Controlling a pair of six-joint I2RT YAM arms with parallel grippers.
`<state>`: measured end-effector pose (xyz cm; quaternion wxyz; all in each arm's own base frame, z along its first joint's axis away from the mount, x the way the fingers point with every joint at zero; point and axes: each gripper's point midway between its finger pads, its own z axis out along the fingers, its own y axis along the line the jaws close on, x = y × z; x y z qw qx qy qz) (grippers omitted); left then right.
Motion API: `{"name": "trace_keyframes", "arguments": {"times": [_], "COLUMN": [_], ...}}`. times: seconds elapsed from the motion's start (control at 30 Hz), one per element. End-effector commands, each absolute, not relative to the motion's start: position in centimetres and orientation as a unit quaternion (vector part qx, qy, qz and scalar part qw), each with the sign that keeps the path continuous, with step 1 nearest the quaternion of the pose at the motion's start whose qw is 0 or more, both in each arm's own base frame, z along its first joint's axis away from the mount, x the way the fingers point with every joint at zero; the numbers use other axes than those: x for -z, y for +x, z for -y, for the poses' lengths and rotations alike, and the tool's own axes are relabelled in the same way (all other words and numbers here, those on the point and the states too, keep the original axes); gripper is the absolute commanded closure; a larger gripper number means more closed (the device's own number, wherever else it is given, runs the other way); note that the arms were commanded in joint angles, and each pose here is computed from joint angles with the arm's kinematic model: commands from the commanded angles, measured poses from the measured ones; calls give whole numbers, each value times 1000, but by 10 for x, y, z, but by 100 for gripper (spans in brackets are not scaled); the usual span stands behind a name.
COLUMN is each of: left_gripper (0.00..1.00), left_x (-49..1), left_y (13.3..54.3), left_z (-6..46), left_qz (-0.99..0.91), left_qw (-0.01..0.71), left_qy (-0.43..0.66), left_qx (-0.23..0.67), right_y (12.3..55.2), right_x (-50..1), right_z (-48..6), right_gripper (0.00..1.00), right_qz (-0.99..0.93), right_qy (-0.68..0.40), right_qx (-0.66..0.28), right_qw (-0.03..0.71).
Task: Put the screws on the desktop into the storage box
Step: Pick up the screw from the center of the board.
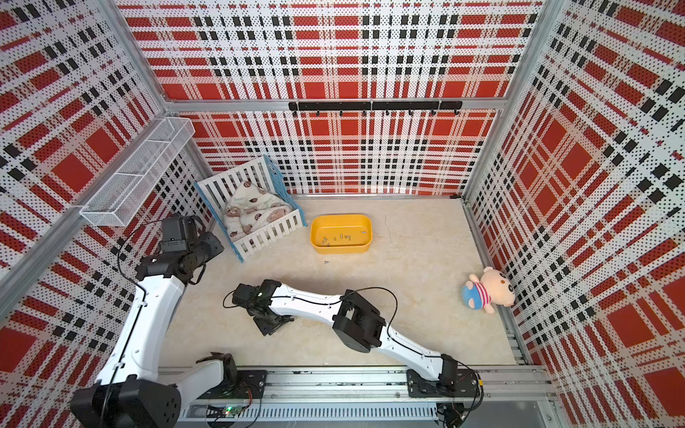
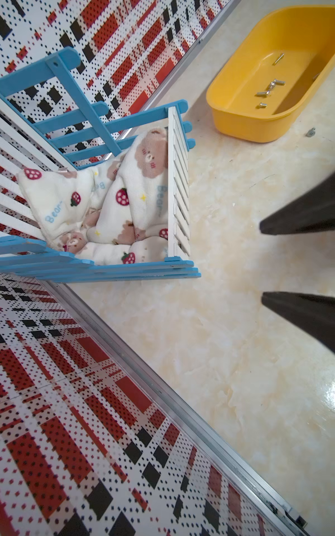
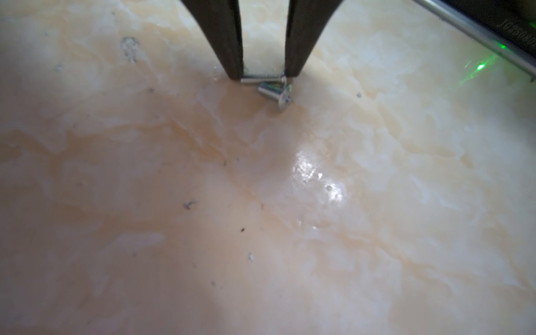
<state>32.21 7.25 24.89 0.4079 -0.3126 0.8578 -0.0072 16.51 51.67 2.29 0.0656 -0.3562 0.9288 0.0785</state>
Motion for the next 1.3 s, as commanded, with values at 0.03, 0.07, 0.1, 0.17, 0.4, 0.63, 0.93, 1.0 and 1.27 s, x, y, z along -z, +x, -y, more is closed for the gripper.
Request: {"name": "trace_keyframes", "arguments": {"times": [0.03,0.07,0.1,0.17,0.4,0.63,0.93,1.0,1.27], "left_gripper": [60,60,60,60,60,60,60,60,60], "left_x": [-252,-252,-252,-251,-251,-251,-252,-251,-252], "left_y": [319,319,319,319,319,319,319,318,319], "left_z": [-74,-74,-74,-74,-74,-74,-75,-75,-74], "left_qz": [-856,-856,-857,-857,-857,-857,-856,-857,-857], "left_qw": [415,415,415,414,414,413,415,415,414], "left_qy": [-307,-308,-307,-307,-307,-308,-307,-307,-306], "left_qx": [7,5,6,6,7,7,5,6,7], "right_y": [167,168,169,171,173,172,176,175,158], "right_x": [-15,-16,-19,-26,-46,-54,-48,-43,-34], "right_z": [-513,-512,-511,-507,-493,-489,-495,-491,-485], "right_gripper": [72,72,73,73,74,66,56,57,58], "right_qz": [-929,-929,-930,-930,-931,-929,-929,-932,-928], "right_qy": [-359,-358,-356,-355,-350,-353,-353,-350,-361], "right_qx": [-63,-61,-59,-54,-48,-55,-52,-44,-65], "right_qw": [64,67,71,80,95,101,96,89,57]}}
